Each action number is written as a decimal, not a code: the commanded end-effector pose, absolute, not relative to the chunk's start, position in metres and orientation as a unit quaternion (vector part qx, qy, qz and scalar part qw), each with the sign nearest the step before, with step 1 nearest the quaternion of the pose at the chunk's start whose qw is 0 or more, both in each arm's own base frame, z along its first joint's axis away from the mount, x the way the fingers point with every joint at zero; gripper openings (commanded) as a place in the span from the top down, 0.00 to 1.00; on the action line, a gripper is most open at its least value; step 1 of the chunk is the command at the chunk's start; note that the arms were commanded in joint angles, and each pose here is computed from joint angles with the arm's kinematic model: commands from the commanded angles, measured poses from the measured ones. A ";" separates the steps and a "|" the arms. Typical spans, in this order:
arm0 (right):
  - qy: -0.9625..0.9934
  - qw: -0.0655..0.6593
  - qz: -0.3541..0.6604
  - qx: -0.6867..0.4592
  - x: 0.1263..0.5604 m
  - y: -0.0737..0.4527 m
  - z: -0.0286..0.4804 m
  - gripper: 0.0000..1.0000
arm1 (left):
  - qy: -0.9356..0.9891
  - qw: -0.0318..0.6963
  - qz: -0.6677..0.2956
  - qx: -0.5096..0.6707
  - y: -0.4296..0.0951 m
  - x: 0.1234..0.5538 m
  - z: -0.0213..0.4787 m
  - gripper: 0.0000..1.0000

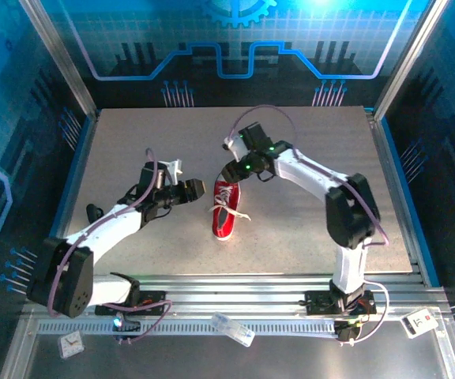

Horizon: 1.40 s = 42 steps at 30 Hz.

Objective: Tie the shoes

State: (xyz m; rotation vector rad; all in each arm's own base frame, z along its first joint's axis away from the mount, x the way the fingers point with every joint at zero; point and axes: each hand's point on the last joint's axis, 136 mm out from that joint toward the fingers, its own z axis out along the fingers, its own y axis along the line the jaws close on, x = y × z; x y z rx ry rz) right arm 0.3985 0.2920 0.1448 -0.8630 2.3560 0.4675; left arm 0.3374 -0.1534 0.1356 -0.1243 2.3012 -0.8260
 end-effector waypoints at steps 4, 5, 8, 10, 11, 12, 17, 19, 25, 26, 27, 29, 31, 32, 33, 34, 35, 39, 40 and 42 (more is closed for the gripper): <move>0.880 0.375 0.127 -0.261 0.399 0.218 0.188 0.32 | 0.891 0.410 -0.194 -0.020 -0.100 0.352 0.159 0.15; 0.882 0.382 0.118 -0.248 0.398 0.205 0.187 0.30 | 0.889 0.421 -0.180 -0.018 -0.093 0.357 0.162 0.07; 0.886 0.406 0.093 -0.202 0.394 0.164 0.182 0.26 | 0.880 0.453 -0.141 -0.001 -0.075 0.369 0.161 0.00; 0.886 0.429 0.073 -0.159 0.392 0.134 0.176 0.19 | 0.874 0.473 -0.114 -0.001 -0.062 0.378 0.155 0.00; 0.886 0.440 0.063 -0.134 0.392 0.116 0.171 0.08 | 0.869 0.483 -0.105 0.006 -0.057 0.382 0.151 0.01; 0.886 0.447 0.055 -0.108 0.390 0.100 0.164 0.04 | 0.865 0.493 -0.094 0.009 -0.052 0.385 0.147 0.00; 0.864 0.502 0.013 -0.029 0.386 0.036 0.135 0.00 | 0.861 0.497 -0.082 -0.068 -0.013 0.400 0.113 0.01; 0.850 0.525 -0.011 -0.036 0.390 0.026 0.133 0.00 | 0.863 0.494 -0.077 -0.072 -0.006 0.401 0.100 0.00; 0.826 0.563 -0.004 -0.036 0.401 0.019 0.115 0.00 | 0.854 0.510 -0.070 -0.072 0.003 0.402 0.103 0.01; 0.826 0.563 -0.003 -0.032 0.401 0.017 0.109 0.00 | 0.849 0.520 -0.070 -0.065 0.002 0.400 0.105 0.01; 0.823 0.567 -0.002 -0.030 0.400 0.016 0.102 0.00 | 0.844 0.530 -0.068 -0.051 0.000 0.399 0.108 0.00; 0.804 0.594 0.008 -0.040 0.395 0.020 0.101 0.00 | 0.831 0.552 -0.058 -0.039 0.001 0.396 0.113 0.01; 0.800 0.599 0.012 -0.041 0.390 0.020 0.101 0.00 | 0.821 0.566 -0.059 -0.047 0.004 0.396 0.112 0.00; 0.796 0.604 0.012 -0.041 0.391 0.020 0.103 0.00 | 0.813 0.577 -0.071 -0.030 -0.003 0.395 0.109 0.01; 0.798 0.601 0.014 -0.043 0.391 0.021 0.103 0.00 | 0.808 0.583 -0.079 -0.016 -0.008 0.395 0.103 0.00; 0.801 0.596 0.016 -0.045 0.393 0.022 0.102 0.00 | 0.801 0.593 -0.079 -0.012 -0.009 0.396 0.100 0.01; 0.806 0.590 0.017 -0.046 0.396 0.023 0.101 0.00 | 0.812 0.579 -0.076 -0.023 -0.006 0.394 0.095 0.01; 0.814 0.579 0.010 -0.050 0.398 0.023 0.098 0.00 | 0.814 0.577 -0.066 -0.028 -0.004 0.397 0.096 0.01; 0.811 0.582 0.009 -0.050 0.399 0.024 0.099 0.00 | 0.813 0.578 -0.065 -0.028 -0.003 0.397 0.096 0.00; 0.811 0.582 0.011 -0.052 0.398 0.024 0.100 0.00 | 0.813 0.578 -0.065 -0.027 -0.003 0.397 0.096 0.00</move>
